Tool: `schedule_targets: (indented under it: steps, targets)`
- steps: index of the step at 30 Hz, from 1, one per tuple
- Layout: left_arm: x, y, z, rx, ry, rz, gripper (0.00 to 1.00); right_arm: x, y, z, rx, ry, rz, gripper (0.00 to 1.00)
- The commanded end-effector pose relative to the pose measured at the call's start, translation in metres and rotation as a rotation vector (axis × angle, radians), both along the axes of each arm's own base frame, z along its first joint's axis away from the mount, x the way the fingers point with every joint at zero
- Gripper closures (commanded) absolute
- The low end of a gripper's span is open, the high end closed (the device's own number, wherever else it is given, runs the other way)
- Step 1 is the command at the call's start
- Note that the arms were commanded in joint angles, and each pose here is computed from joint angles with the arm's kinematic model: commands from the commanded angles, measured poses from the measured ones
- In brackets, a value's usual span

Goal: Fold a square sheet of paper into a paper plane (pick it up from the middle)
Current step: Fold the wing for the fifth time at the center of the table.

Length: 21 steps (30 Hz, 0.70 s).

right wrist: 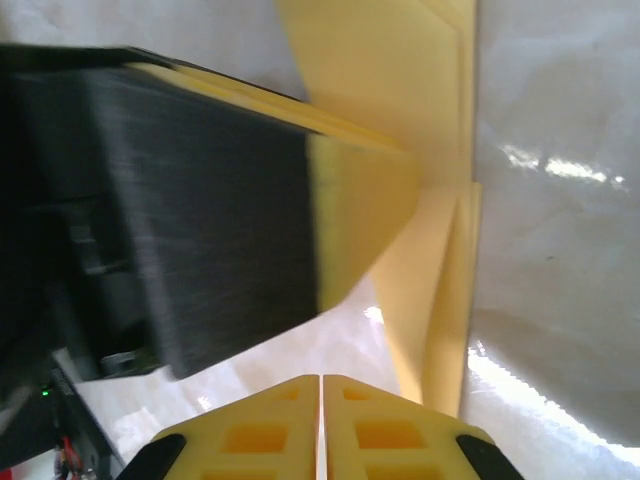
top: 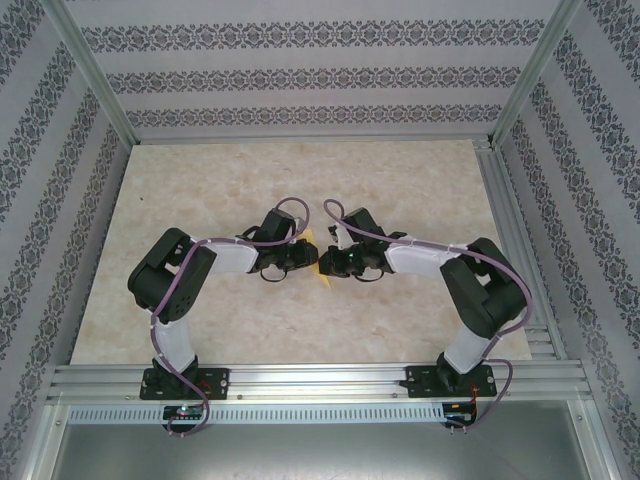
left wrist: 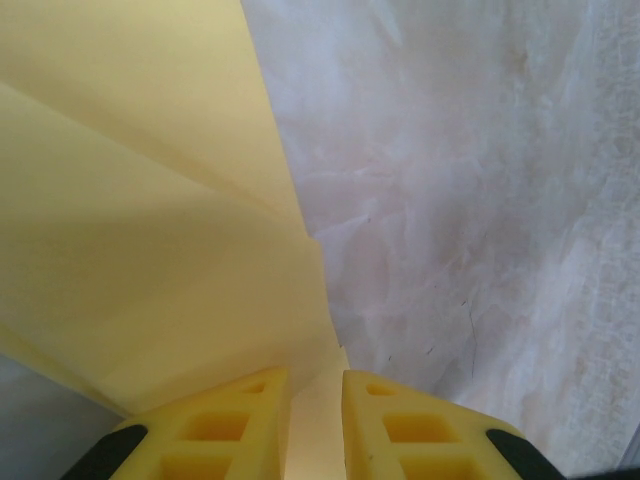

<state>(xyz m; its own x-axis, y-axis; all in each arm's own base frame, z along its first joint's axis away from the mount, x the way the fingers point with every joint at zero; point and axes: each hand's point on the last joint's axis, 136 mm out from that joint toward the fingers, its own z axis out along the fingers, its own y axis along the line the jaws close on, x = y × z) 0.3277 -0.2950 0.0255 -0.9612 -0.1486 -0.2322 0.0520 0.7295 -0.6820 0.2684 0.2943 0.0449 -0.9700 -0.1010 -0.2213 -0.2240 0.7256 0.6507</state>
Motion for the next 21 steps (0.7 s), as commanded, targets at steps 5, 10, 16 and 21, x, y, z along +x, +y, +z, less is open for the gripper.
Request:
schedule_targets:
  steps: [5,10,16,21]
  targets:
    - [0.002,0.004,-0.006,0.034,0.016,0.012,0.78,-0.004,-0.006,-0.032,-0.055,0.082,-0.016,0.91]
    - [0.004,0.004,-0.004,0.035,0.007,0.000,0.77,-0.017,-0.031,-0.060,-0.161,0.143,-0.036,0.91]
    - [0.011,0.006,0.003,0.044,-0.015,-0.058,0.76,-0.032,-0.049,-0.079,-0.250,0.191,-0.027,0.91]
    - [0.019,0.012,0.005,0.072,-0.030,-0.095,0.76,-0.034,-0.053,-0.084,-0.264,0.206,-0.035,0.91]
